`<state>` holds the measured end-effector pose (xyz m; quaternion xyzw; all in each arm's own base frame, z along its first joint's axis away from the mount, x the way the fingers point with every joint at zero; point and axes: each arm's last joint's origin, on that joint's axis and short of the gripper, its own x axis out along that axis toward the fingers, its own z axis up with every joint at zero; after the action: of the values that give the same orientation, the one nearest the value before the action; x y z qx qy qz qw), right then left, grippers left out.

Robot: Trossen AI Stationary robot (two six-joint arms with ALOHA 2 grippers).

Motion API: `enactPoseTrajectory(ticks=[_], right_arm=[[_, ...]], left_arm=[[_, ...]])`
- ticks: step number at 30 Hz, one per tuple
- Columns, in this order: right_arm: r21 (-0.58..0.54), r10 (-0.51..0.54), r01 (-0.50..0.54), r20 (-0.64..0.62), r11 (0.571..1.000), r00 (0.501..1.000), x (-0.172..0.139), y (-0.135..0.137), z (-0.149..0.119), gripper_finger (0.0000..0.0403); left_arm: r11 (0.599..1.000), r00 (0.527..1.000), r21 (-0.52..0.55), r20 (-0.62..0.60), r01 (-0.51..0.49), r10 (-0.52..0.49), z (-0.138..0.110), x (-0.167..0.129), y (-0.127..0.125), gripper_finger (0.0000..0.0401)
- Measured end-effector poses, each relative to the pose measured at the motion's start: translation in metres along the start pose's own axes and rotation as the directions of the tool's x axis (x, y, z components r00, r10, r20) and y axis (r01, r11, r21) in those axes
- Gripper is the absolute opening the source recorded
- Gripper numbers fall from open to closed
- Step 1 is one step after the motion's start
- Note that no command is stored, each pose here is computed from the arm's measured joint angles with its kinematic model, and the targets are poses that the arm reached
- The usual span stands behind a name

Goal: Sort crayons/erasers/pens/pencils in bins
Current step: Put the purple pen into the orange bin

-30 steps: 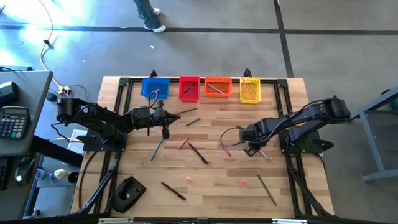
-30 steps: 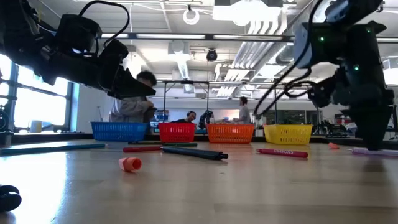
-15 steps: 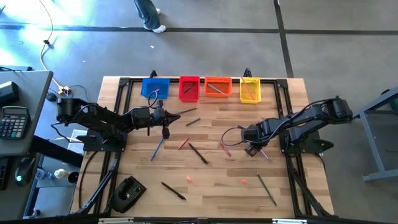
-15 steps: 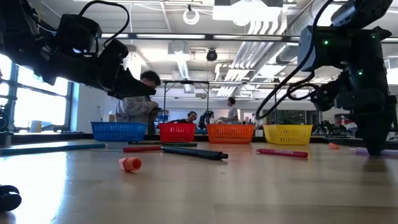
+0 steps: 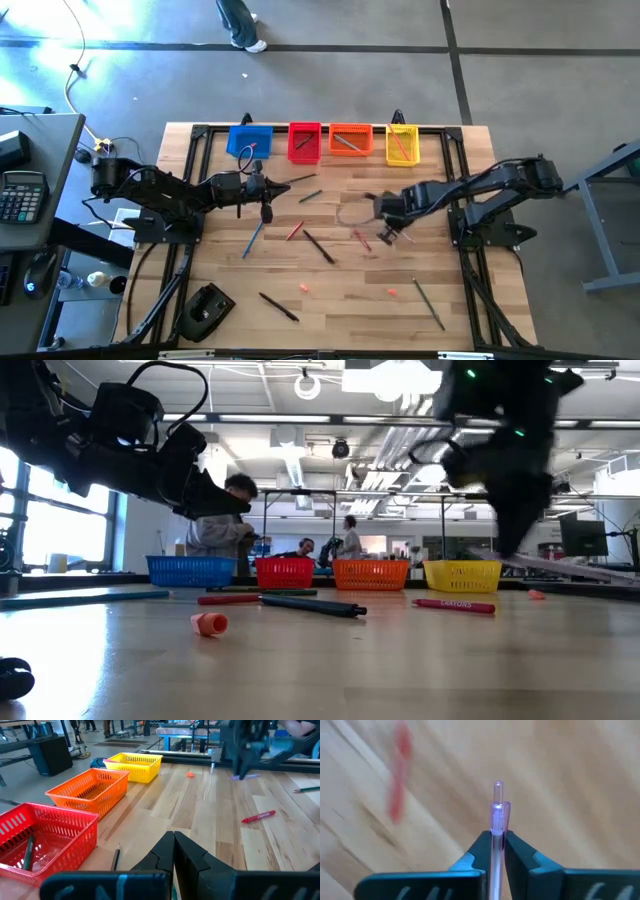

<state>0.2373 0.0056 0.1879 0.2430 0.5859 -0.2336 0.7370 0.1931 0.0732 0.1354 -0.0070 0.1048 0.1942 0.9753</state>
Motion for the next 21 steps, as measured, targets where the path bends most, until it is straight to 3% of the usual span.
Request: enactPoseTrajectory(ticks=[4,11,17,21], right_arm=[[-0.047,-0.021,0.031,0.187,0.998,0.982,-0.030,-0.002,0.039,0.0017],[-0.123,-0.059,0.130,0.461,0.984,0.886,-0.076,-0.033,0.120,0.0017],[-0.172,-0.150,0.257,0.470,0.951,0.870,-0.066,-0.073,0.197,0.0017],[-0.219,-0.142,0.245,0.400,0.944,0.905,-0.041,-0.101,0.235,0.0017]], left_arm=[[1.000,1.000,-0.001,0.000,0.000,0.000,0.000,0.000,0.000,0.0000],[1.000,1.000,-0.006,0.000,0.000,0.000,0.000,0.000,0.000,0.0000],[1.000,1.000,0.010,0.000,0.000,0.000,0.000,0.000,0.000,0.0000],[1.000,1.000,0.010,0.000,0.000,0.000,0.000,0.000,0.000,0.0000]])
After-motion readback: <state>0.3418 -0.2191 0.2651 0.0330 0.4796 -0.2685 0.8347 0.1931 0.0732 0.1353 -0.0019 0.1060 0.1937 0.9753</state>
